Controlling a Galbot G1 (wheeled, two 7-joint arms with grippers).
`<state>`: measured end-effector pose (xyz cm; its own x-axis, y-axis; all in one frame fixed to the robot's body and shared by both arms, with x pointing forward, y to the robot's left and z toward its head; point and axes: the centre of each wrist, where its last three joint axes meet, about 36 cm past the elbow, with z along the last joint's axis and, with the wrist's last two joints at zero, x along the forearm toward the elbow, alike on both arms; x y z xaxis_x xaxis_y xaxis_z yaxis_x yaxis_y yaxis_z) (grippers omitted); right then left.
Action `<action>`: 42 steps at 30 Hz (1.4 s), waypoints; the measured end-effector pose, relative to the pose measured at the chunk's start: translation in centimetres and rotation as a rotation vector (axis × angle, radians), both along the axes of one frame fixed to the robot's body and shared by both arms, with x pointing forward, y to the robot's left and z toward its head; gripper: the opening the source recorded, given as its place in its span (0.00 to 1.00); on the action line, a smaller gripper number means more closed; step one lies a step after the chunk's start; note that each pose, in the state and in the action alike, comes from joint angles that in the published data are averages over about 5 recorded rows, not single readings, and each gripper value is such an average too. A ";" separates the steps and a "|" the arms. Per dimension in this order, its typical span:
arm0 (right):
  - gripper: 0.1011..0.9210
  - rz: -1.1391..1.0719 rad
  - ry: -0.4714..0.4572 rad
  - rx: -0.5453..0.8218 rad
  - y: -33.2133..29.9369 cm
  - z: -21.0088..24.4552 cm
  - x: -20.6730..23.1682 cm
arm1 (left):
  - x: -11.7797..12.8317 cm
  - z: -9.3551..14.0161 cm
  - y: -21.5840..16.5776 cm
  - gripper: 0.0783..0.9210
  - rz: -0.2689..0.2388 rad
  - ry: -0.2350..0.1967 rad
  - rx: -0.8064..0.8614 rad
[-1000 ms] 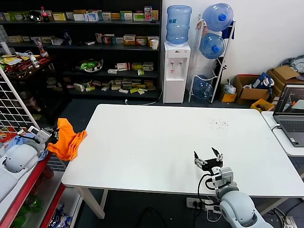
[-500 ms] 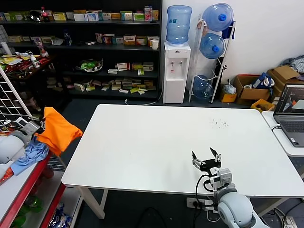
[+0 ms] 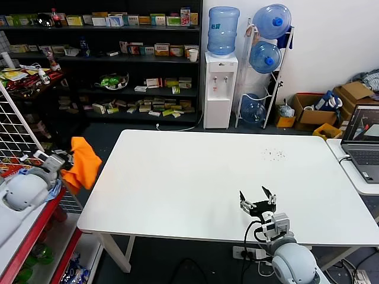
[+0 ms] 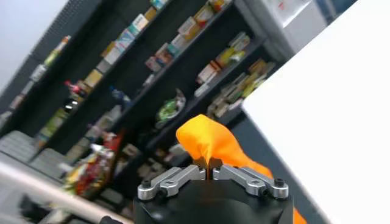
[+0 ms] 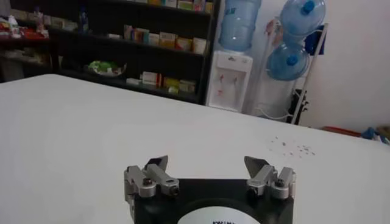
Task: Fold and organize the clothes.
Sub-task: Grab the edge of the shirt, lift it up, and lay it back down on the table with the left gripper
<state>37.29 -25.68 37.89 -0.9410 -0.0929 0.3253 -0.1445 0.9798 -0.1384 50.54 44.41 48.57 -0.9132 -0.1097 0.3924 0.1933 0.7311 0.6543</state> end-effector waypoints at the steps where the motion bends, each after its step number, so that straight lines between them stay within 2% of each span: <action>1: 0.88 -0.001 0.001 0.000 0.0 0.0 -0.1 | -0.2 -0.6 -0.9 0.04 -0.007 0.005 -0.021; 7: 0.88 -0.013 0.005 -0.007 -0.4 -0.2 -0.5 | -2.2 -3.7 -6.4 0.04 -0.051 0.037 -0.138; 14: 0.88 -0.026 0.008 -0.016 -0.6 -0.3 -0.6 | -4.6 -5.1 -12.7 0.04 -0.112 0.058 -0.270; 23: 0.88 -0.036 0.001 -0.028 -1.8 -0.6 -0.9 | -5.6 -8.2 -20.7 0.04 -0.160 0.074 -0.425; 30: 0.88 -0.037 -0.008 -0.026 -2.7 -0.7 -1.3 | -5.2 -10.9 -27.6 0.04 -0.160 0.094 -0.557; 36: 0.88 -0.045 -0.010 -0.029 -3.6 -0.6 -1.2 | -4.5 -12.2 -33.7 0.04 -0.135 0.097 -0.676; 39: 0.88 -0.049 -0.012 -0.028 -3.9 -0.6 -1.1 | -4.3 -12.8 -36.6 0.09 -0.115 0.099 -0.734; 42: 0.88 -0.052 -0.014 -0.028 -4.1 -0.6 -0.9 | -4.0 -13.4 -39.2 0.18 -0.095 0.096 -0.793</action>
